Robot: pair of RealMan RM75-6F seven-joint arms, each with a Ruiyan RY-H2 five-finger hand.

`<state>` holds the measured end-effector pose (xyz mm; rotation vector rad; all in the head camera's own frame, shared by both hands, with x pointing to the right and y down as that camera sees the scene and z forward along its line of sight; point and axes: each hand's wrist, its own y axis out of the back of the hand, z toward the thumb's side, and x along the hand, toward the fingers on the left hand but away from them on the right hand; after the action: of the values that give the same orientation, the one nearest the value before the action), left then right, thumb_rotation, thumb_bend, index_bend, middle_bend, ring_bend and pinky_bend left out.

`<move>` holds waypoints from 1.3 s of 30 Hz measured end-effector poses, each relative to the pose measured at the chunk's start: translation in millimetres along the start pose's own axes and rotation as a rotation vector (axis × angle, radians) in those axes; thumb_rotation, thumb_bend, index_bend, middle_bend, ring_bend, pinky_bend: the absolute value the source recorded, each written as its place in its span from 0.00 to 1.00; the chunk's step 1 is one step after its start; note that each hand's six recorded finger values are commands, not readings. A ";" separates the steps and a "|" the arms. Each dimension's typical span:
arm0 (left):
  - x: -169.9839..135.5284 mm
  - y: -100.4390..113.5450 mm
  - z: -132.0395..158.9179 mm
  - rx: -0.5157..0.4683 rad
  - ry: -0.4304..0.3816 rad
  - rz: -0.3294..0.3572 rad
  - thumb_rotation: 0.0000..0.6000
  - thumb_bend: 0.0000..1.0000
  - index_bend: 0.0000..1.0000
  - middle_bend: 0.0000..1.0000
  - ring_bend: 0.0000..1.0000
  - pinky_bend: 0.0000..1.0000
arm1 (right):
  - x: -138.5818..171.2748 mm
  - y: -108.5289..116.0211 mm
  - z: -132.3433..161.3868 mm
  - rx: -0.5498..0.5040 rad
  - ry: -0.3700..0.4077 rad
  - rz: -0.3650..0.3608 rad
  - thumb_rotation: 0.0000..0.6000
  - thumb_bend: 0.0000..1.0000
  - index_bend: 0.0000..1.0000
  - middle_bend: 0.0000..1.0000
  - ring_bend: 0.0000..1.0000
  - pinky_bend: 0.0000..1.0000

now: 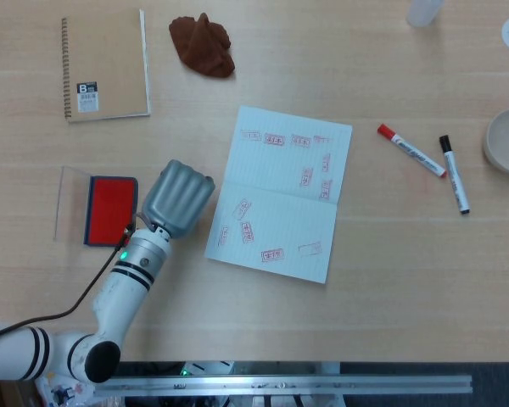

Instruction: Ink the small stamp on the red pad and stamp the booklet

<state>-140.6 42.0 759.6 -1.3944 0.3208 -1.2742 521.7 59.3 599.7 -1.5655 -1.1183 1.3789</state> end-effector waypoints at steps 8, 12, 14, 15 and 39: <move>4.0 -23.4 -12.1 -0.016 0.038 -0.045 1.00 0.29 0.56 1.00 1.00 1.00 | 0.1 0.3 0.4 0.004 -0.003 -0.002 1.00 0.15 0.34 0.40 0.28 0.36; 6.2 -26.7 -16.5 -0.024 0.055 -0.049 1.00 0.29 0.55 1.00 1.00 1.00 | 0.0 0.7 0.8 0.005 -0.004 -0.002 1.00 0.15 0.34 0.40 0.29 0.36; 7.0 -27.4 -18.8 -0.029 0.064 -0.048 1.00 0.29 0.54 1.00 1.00 1.00 | 0.1 1.2 0.9 0.006 -0.004 -0.003 1.00 0.15 0.34 0.40 0.29 0.36; 7.2 -27.5 -19.5 -0.030 0.066 -0.048 1.00 0.29 0.54 1.00 1.00 1.00 | 0.2 1.4 0.9 0.006 -0.005 -0.003 1.00 0.15 0.34 0.40 0.29 0.36; 2.2 -27.8 -28.3 -0.019 0.091 -0.062 1.00 0.29 0.40 1.00 1.00 1.00 | 1.7 4.3 4.2 0.004 0.002 -0.012 1.00 0.15 0.34 0.40 0.29 0.36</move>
<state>-175.5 33.5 776.7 -1.3738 0.3551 -1.3918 518.2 59.5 594.6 -1.5543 -1.1211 1.3702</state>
